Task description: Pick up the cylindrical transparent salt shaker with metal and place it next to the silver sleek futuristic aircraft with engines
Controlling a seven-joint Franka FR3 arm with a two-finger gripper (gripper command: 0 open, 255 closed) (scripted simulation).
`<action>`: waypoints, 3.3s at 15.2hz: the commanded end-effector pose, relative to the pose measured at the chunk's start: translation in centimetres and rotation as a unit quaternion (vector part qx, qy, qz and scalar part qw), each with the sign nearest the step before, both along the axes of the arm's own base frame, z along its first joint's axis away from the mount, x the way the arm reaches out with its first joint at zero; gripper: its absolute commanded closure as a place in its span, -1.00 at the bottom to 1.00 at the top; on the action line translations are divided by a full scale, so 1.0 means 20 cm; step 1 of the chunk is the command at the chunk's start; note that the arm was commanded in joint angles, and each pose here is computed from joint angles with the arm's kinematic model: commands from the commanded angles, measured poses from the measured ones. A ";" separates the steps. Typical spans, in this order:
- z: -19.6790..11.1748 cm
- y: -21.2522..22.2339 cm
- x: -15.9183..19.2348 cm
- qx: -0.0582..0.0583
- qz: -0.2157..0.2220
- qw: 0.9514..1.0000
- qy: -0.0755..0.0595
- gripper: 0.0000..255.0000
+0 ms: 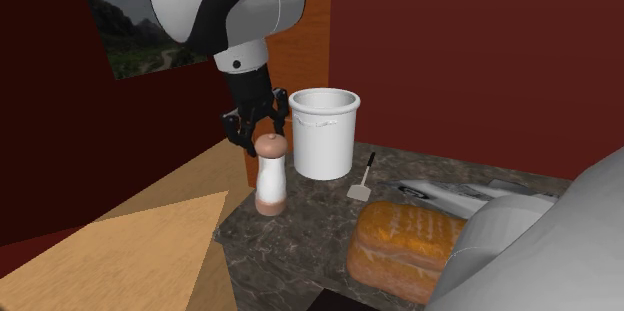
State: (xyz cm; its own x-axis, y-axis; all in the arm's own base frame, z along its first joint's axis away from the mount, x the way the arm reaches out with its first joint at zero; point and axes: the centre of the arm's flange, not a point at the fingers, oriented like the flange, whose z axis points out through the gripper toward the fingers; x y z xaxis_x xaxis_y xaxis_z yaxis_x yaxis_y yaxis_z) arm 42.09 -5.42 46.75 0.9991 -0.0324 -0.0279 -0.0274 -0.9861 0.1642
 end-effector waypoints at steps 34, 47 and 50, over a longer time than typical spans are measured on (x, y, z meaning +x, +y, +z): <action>0.93 0.00 0.00 0.000 0.000 1.000 0.000 1.00; 0.94 -0.75 -0.24 0.000 0.000 1.000 0.000 1.00; 0.94 -0.94 -0.30 0.000 0.000 1.000 0.000 1.00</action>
State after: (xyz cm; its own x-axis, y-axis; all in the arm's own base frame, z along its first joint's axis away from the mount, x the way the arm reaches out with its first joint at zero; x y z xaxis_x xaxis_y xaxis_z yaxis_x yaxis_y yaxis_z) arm 36.64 -22.90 65.72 0.9990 -0.0338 -0.0281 -0.0287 -0.9861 0.1637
